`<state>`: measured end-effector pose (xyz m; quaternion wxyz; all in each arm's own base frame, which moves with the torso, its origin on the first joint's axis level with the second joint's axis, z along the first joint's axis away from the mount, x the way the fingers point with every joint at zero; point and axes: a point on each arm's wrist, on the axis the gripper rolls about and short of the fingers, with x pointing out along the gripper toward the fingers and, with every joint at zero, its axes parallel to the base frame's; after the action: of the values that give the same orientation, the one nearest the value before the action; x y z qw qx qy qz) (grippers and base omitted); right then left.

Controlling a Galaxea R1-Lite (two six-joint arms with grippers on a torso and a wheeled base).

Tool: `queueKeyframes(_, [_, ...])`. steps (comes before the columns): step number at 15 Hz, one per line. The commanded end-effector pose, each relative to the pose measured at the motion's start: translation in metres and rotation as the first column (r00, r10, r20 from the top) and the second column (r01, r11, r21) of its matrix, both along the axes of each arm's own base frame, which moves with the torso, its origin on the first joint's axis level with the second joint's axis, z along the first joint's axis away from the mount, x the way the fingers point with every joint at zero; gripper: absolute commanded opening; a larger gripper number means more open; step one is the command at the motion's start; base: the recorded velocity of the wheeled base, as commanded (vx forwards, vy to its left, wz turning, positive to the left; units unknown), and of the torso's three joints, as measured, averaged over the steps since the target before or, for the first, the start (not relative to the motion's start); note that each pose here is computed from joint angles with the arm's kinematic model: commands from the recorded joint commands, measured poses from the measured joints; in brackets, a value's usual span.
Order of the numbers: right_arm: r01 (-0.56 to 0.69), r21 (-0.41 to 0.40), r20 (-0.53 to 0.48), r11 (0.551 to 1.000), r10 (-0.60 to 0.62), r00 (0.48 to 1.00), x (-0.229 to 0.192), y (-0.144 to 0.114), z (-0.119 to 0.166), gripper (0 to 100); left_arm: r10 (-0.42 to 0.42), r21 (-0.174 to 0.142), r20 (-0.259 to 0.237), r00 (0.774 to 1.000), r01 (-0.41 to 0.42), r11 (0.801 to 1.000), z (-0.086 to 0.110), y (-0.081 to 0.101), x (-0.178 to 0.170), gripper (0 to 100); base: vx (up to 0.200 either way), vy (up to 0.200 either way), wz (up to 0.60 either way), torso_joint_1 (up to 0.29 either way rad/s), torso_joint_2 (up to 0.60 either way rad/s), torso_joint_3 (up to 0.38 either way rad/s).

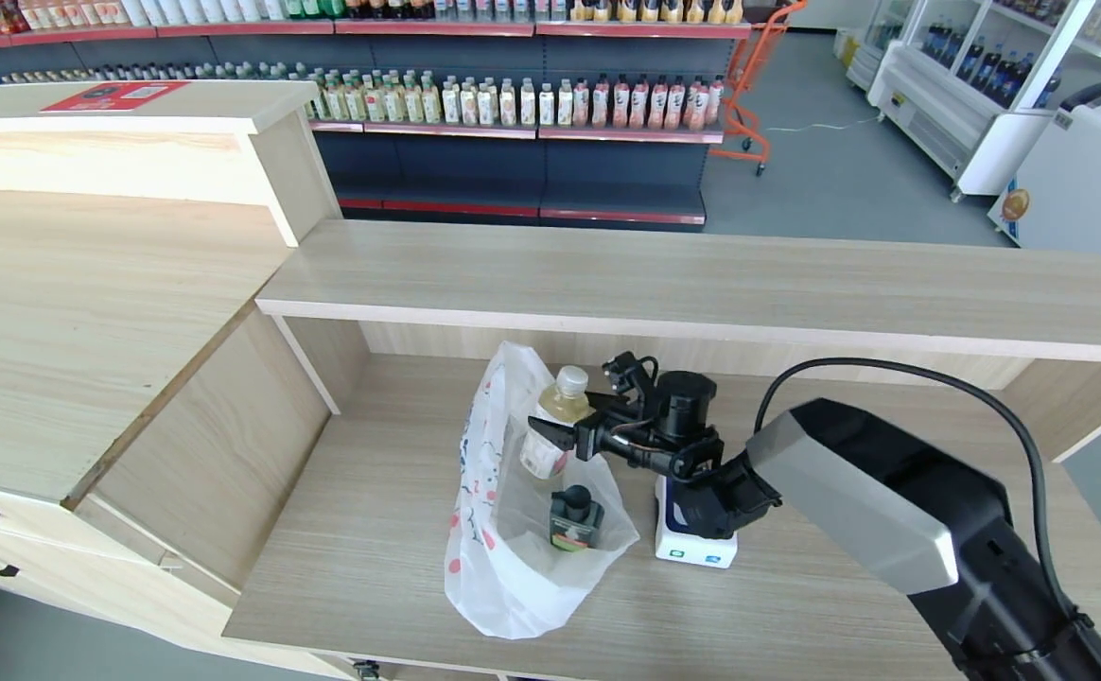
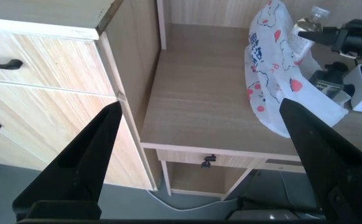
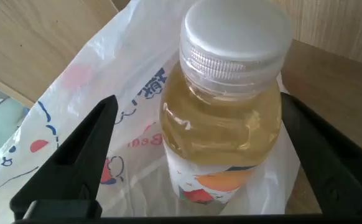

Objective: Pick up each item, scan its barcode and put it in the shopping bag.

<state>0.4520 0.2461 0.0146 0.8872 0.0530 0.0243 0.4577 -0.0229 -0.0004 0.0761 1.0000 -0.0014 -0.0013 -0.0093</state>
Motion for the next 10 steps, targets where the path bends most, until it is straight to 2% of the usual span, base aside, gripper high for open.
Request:
queueKeyframes(1, [-0.006, 0.056, -0.060, 0.998, 0.009, 0.998, -0.021, -0.010, 0.043, 100, 0.000, 0.000, 0.001, 1.000, 0.000, 1.000, 0.000, 0.000, 0.000, 100, 0.000, 0.000, 0.00, 0.000, 0.00, 0.000])
queueKeyframes(3, [-0.012, 0.079, -0.094, 0.997, 0.019, 0.995, -0.032, -0.012, 0.055, 100, 0.000, 0.000, 0.001, 1.000, 0.000, 1.000, 0.000, 0.000, 0.000, 100, 0.000, 0.000, 0.00, 0.000, 0.00, 0.000])
queueKeyframes(6, [-0.021, 0.078, -0.114, 0.997, 0.030, 0.993, -0.038, -0.009, 0.051, 100, 0.000, 0.000, 0.001, 1.000, 0.000, 1.000, 0.000, 0.000, 0.000, 100, 0.000, 0.000, 0.00, 0.000, 0.00, 0.000])
queueKeyframes(9, [-0.021, 0.082, -0.106, 0.996, 0.030, 0.994, -0.040, -0.011, 0.050, 100, 0.000, 0.000, 0.001, 1.000, 0.000, 1.000, 0.000, 0.000, 0.000, 100, 0.000, 0.000, 0.00, 0.000, 0.00, 0.000])
queueKeyframes(10, [-0.019, 0.092, -0.097, 0.996, 0.028, 0.995, -0.041, -0.013, 0.058, 100, 0.000, 0.000, 0.001, 1.000, 0.000, 1.000, 0.000, 0.000, 0.000, 100, 0.000, 0.000, 0.00, 0.000, 0.00, 0.000])
